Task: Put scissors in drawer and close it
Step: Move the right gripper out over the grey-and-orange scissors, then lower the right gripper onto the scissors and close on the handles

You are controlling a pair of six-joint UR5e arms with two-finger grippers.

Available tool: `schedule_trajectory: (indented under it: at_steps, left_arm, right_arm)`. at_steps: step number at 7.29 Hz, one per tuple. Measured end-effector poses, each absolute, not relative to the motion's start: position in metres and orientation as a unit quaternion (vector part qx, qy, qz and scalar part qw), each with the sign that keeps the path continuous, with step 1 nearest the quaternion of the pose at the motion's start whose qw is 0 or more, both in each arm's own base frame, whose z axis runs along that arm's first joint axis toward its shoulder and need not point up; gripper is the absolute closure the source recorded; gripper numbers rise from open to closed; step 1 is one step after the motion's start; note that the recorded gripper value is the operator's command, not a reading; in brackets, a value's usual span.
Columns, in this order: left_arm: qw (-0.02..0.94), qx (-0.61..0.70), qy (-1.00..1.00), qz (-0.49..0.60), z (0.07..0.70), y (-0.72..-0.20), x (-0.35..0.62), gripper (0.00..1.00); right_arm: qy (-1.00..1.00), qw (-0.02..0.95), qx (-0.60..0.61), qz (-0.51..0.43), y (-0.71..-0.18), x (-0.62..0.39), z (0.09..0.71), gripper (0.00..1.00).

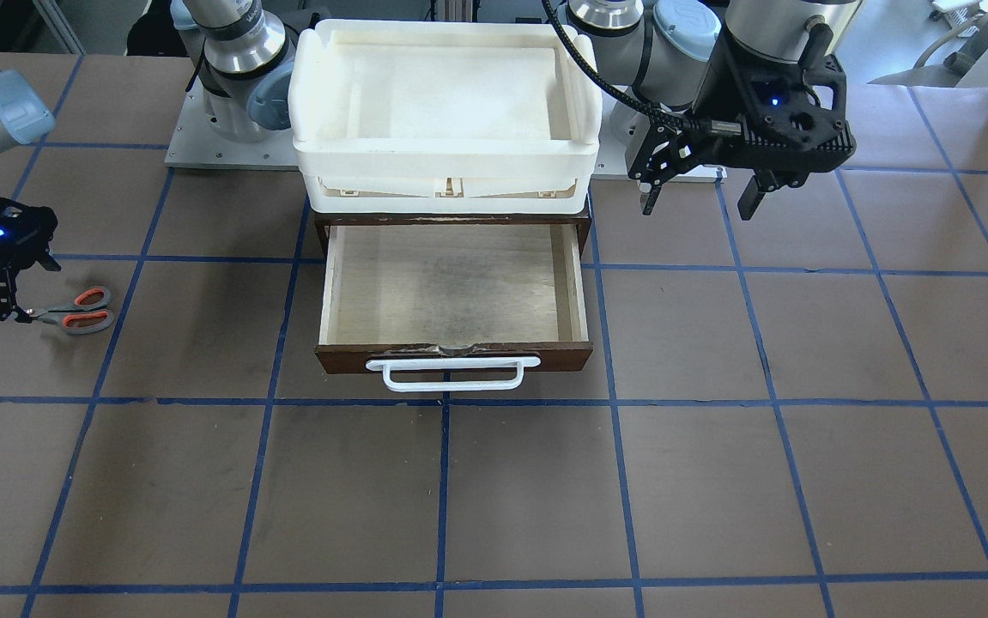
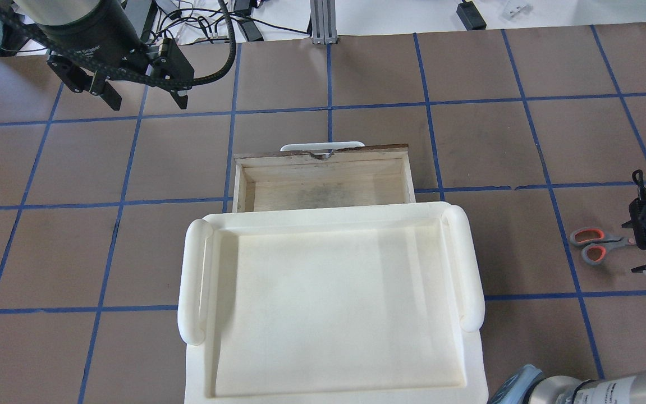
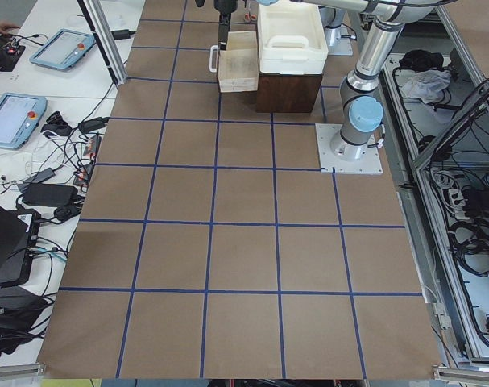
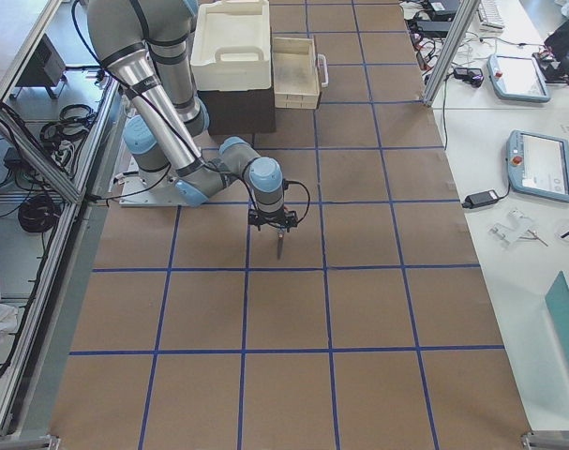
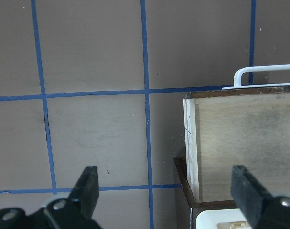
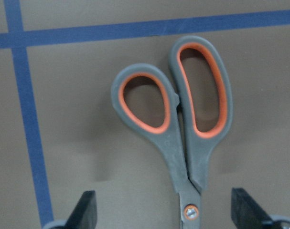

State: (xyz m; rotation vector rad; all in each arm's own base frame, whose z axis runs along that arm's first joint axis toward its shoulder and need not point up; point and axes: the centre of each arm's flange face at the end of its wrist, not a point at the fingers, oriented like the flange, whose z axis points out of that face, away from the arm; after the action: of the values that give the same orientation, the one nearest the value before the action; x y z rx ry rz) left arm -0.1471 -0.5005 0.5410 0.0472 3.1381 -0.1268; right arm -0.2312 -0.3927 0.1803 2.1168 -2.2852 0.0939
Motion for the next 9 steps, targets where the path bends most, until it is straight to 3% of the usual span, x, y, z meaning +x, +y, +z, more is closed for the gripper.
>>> schedule_trajectory:
  at_steps: [9]
  left_arm:
    - [0.000, 0.015, 0.999, -0.040, 0.541, -0.501, -0.147, 0.00]
  right_arm:
    - [-0.724, 0.033, 0.689, 0.018, -0.417, -0.218, 0.174, 0.19]
